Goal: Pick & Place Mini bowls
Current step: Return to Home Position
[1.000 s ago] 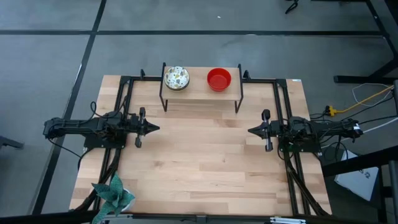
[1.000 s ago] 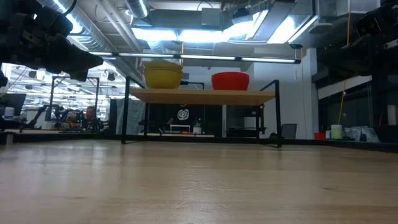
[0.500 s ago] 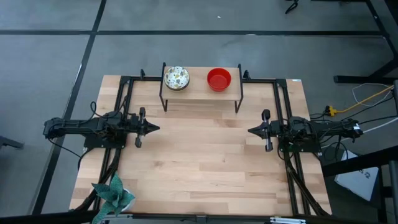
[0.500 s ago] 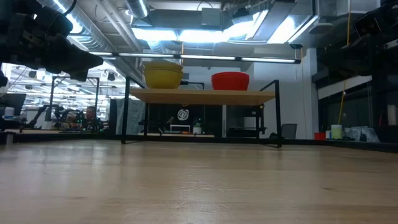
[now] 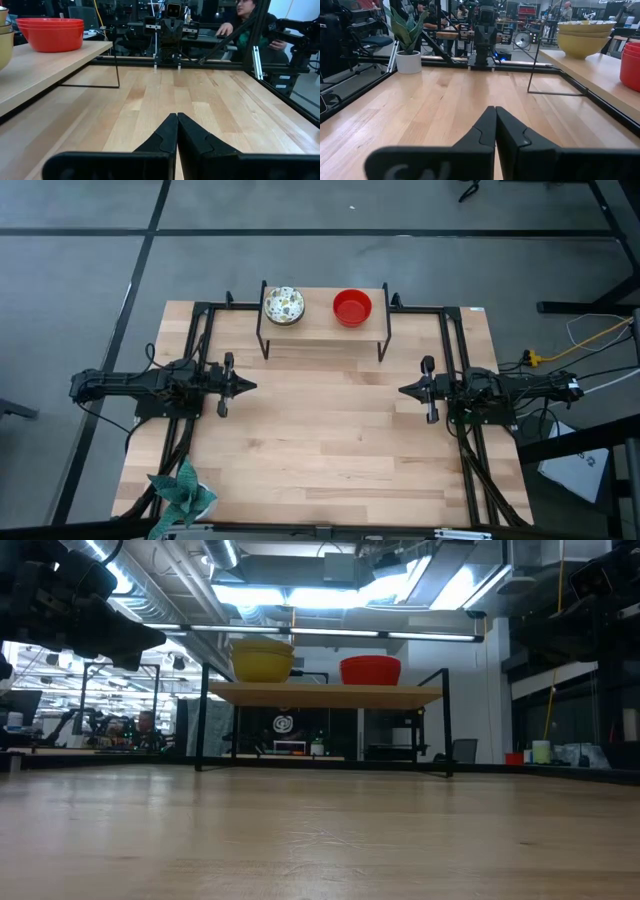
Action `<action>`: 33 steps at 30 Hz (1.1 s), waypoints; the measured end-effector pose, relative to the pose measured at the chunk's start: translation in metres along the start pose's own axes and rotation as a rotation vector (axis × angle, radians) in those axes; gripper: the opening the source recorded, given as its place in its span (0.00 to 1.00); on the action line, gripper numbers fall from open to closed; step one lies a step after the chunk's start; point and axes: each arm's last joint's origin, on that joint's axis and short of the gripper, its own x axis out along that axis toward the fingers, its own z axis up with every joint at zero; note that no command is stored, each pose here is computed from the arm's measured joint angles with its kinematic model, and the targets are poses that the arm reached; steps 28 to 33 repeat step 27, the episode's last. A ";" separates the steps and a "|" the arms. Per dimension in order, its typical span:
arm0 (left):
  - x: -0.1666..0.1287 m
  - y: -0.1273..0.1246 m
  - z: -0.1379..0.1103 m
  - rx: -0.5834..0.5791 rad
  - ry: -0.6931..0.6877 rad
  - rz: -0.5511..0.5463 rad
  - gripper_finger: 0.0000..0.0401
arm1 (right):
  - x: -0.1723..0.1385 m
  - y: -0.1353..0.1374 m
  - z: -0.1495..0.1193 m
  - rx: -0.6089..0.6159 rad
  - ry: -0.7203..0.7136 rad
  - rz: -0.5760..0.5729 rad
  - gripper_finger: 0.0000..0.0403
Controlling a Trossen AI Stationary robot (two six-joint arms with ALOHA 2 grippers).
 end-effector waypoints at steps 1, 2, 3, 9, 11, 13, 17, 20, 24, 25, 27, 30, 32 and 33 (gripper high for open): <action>0.000 0.000 0.000 0.000 0.000 0.000 0.01 | 0.000 0.000 0.000 0.000 0.000 0.000 0.01; 0.000 0.000 0.000 0.000 0.000 0.000 0.01 | 0.000 0.000 0.000 0.000 0.000 0.000 0.01; 0.000 0.000 0.000 0.000 0.000 0.000 0.01 | 0.000 0.000 0.000 0.000 0.000 0.000 0.01; 0.000 0.000 0.000 0.000 0.000 0.000 0.02 | 0.000 0.000 0.000 0.000 0.000 0.000 0.01; 0.000 0.000 0.000 0.000 0.000 0.000 0.02 | 0.000 0.000 0.000 0.000 0.001 0.000 0.01; 0.000 0.000 0.000 0.000 0.000 0.000 0.02 | 0.000 0.000 0.000 0.000 0.000 0.000 0.01; 0.000 0.000 0.000 0.000 0.000 0.000 0.01 | 0.000 0.000 0.000 0.000 0.000 0.000 0.01; 0.000 0.000 0.000 0.000 0.000 -0.001 0.02 | 0.000 0.000 0.000 0.000 0.000 0.000 0.01; 0.000 0.000 0.000 0.000 0.000 -0.001 0.02 | 0.000 0.000 0.000 0.000 0.000 0.000 0.01; 0.000 0.000 0.000 0.000 0.000 0.000 0.01 | 0.000 0.000 0.000 0.000 0.000 0.000 0.01; 0.000 0.000 0.000 0.000 0.000 0.000 0.01 | 0.000 0.000 0.000 0.000 0.000 0.000 0.01; 0.000 0.000 0.000 0.000 0.000 0.000 0.01 | 0.000 0.000 0.000 0.000 0.000 0.000 0.01; 0.000 0.000 0.000 0.000 0.000 0.000 0.01 | 0.000 0.000 0.000 0.000 0.000 0.000 0.01; 0.000 0.000 0.000 0.000 0.000 0.000 0.01 | 0.000 0.000 0.000 0.000 0.000 0.000 0.01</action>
